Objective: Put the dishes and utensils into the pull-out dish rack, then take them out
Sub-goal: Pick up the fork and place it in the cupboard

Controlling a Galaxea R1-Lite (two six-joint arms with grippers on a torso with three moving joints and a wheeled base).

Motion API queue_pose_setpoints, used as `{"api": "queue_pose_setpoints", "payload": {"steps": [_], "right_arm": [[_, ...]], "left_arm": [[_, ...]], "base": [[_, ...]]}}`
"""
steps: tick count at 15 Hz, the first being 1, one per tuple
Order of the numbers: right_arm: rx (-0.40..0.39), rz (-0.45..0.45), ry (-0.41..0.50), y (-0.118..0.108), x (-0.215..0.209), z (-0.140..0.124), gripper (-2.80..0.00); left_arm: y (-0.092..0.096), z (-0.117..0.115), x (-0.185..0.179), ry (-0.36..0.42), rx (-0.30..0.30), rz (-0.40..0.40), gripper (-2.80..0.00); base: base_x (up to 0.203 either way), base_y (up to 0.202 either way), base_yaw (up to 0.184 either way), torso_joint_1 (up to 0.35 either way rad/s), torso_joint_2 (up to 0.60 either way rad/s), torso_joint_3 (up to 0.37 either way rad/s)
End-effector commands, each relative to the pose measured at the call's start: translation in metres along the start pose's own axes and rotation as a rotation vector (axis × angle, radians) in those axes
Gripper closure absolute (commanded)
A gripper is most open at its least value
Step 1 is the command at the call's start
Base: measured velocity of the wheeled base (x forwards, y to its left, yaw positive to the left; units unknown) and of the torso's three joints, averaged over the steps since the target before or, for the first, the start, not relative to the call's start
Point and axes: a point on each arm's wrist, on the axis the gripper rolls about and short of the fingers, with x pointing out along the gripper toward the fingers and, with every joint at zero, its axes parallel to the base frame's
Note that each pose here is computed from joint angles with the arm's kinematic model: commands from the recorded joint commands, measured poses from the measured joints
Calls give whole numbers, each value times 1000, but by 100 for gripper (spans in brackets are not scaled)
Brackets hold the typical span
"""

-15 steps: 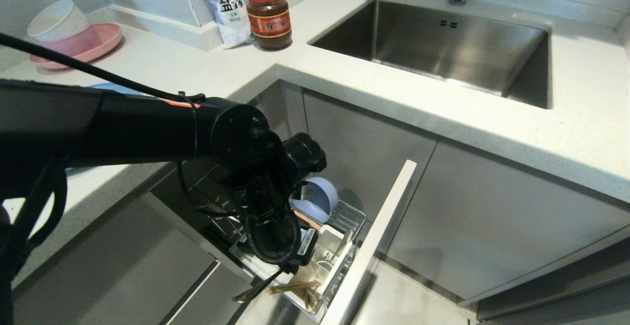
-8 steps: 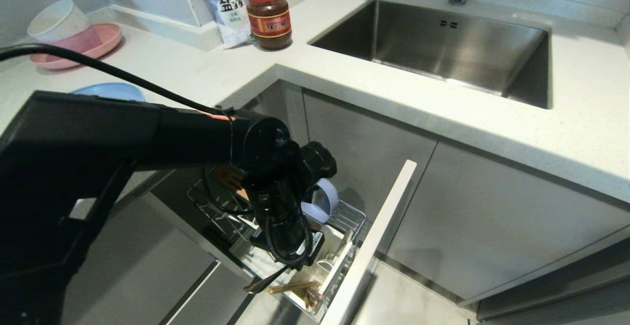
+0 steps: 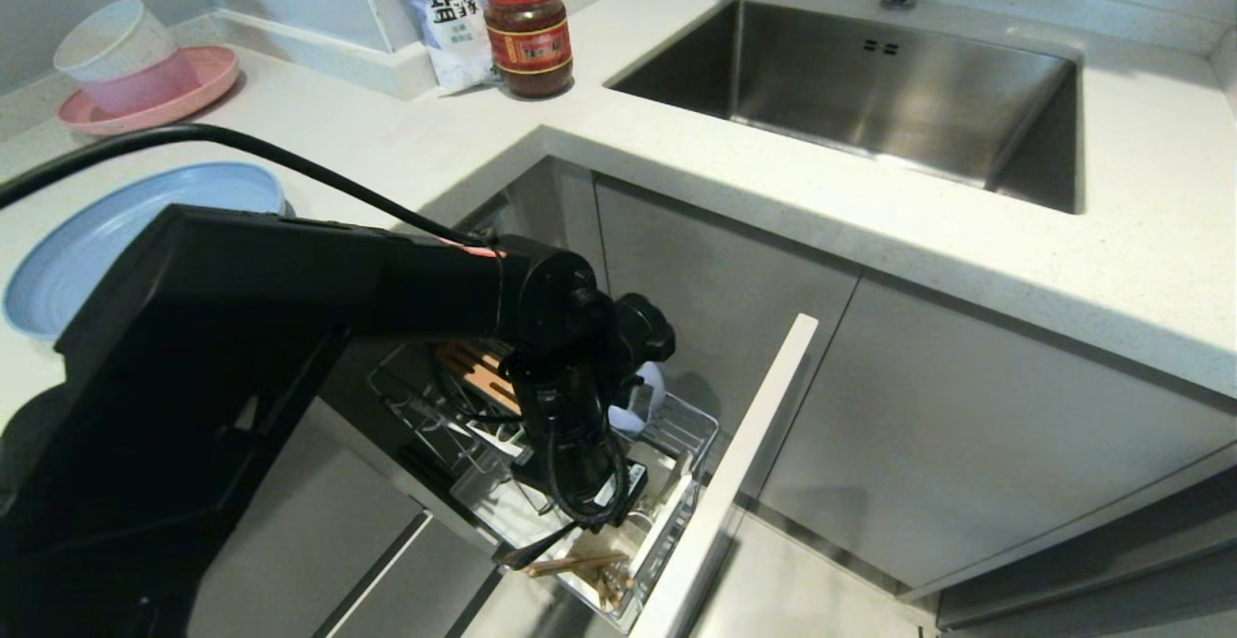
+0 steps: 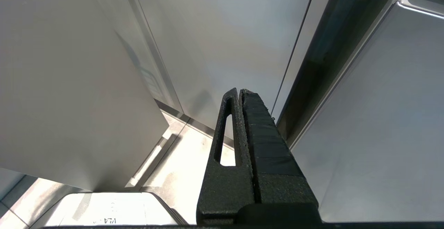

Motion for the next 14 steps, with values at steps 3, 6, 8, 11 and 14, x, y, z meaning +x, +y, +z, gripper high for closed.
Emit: {"api": "queue_pose_setpoints", "payload": {"steps": [3, 6, 8, 11, 14], "right_arm": [[1, 0, -3, 0, 0, 0, 0], [1, 1, -3, 0, 0, 0, 0], [1, 0, -3, 0, 0, 0, 0], [1, 0, -3, 0, 0, 0, 0], [1, 1, -3, 0, 0, 0, 0]], "left_arm": [[-3, 10, 14, 13, 23, 3, 0], [-4, 18, 19, 5, 23, 2, 0], [-4, 19, 22, 5, 22, 2, 0], [-5, 21, 27, 10, 24, 3, 0], [-4, 25, 30, -10, 20, 0, 0]], "base": [[0, 0, 0, 0, 0, 0], [0, 0, 0, 0, 0, 0], [0, 0, 0, 0, 0, 0], [0, 0, 0, 0, 0, 0], [0, 0, 0, 0, 0, 0]]}}
